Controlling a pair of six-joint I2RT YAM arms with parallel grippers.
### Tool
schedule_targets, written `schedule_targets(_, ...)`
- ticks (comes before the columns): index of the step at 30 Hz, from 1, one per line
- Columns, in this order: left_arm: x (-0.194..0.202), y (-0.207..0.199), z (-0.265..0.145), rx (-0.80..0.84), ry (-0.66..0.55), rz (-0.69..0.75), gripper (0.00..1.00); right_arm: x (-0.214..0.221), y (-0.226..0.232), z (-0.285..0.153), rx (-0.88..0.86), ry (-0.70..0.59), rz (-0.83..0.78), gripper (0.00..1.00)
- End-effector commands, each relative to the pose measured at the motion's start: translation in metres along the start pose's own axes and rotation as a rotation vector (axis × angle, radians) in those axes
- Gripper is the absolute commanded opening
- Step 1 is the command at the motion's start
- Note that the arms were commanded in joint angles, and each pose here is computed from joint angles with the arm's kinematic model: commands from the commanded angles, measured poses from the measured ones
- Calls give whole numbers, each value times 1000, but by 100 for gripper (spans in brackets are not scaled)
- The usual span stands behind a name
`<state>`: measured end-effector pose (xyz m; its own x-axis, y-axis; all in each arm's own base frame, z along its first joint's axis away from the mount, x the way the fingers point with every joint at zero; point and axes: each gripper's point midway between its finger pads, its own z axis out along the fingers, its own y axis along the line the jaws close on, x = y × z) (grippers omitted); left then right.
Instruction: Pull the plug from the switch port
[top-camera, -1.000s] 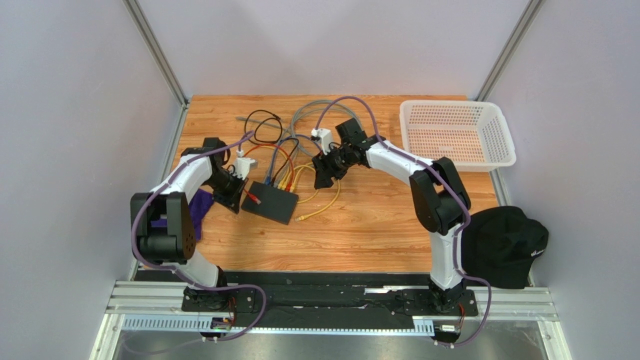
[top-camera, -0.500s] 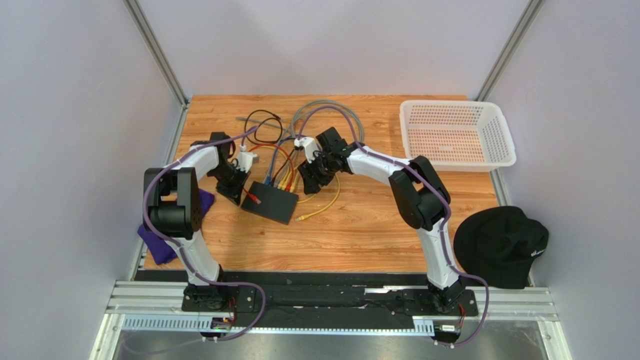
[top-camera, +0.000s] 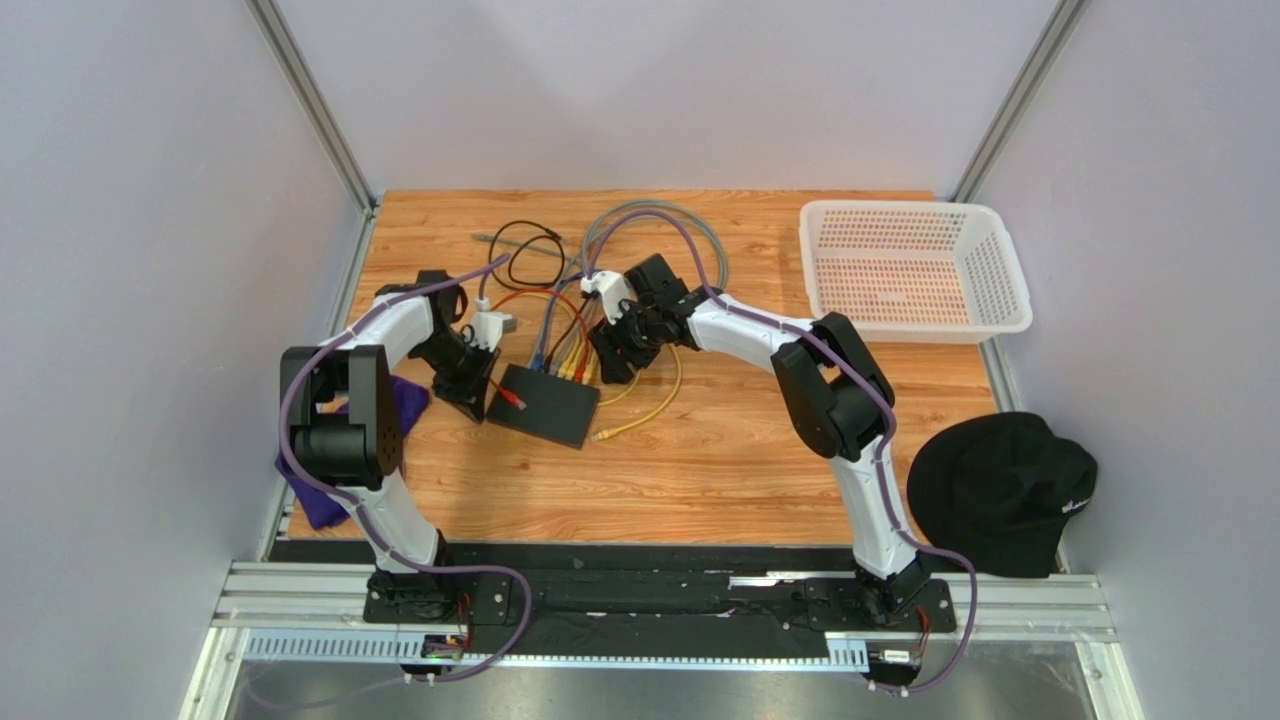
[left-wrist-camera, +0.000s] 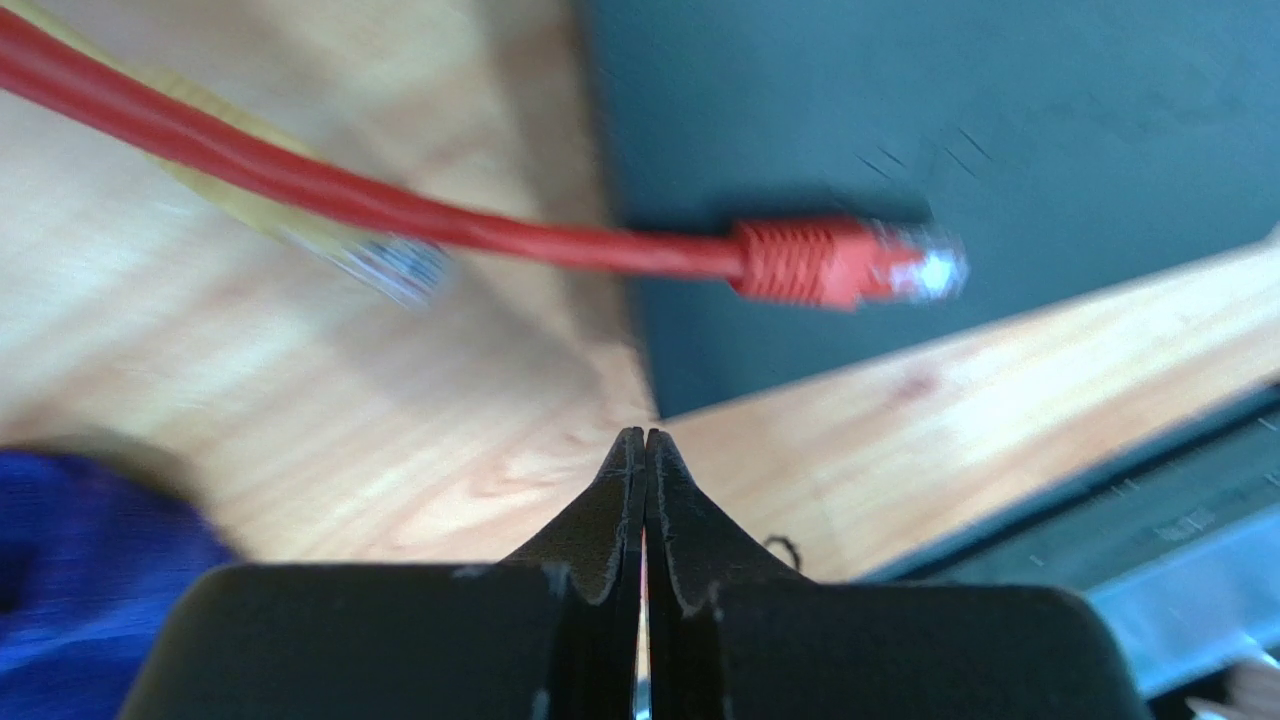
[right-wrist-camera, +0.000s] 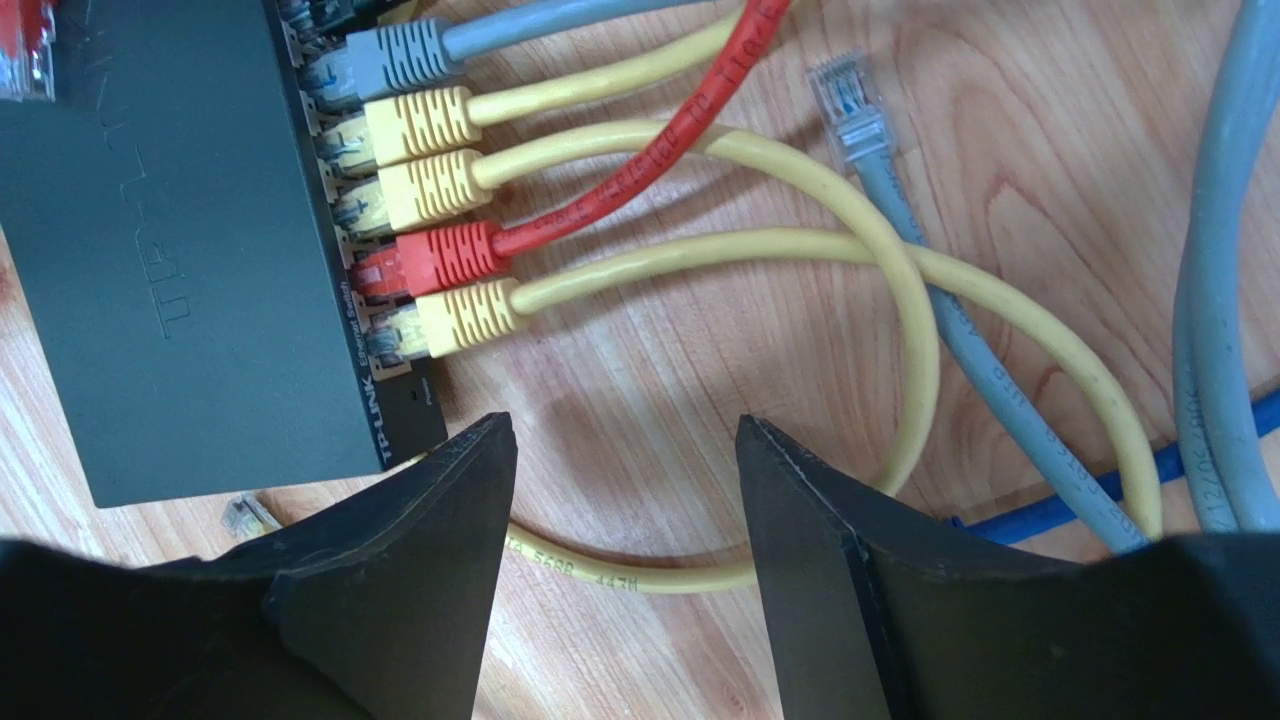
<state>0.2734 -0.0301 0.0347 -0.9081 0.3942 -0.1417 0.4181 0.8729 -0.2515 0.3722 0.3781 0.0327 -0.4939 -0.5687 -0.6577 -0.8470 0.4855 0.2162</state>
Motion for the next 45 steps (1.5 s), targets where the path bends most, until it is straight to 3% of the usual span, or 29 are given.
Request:
schedule_targets(1,6,-28,-7,117,-15,-7,0,-5,8,15,-2,-8,-53,63)
schedule_targets(18,-20,-28,8,170,-42,-70,0,23,31,14,-39,65,-64,63)
schedule_targets(45,-37,-99,29,264,-37,79,0,52,99,-4,-169,158,-176,63)
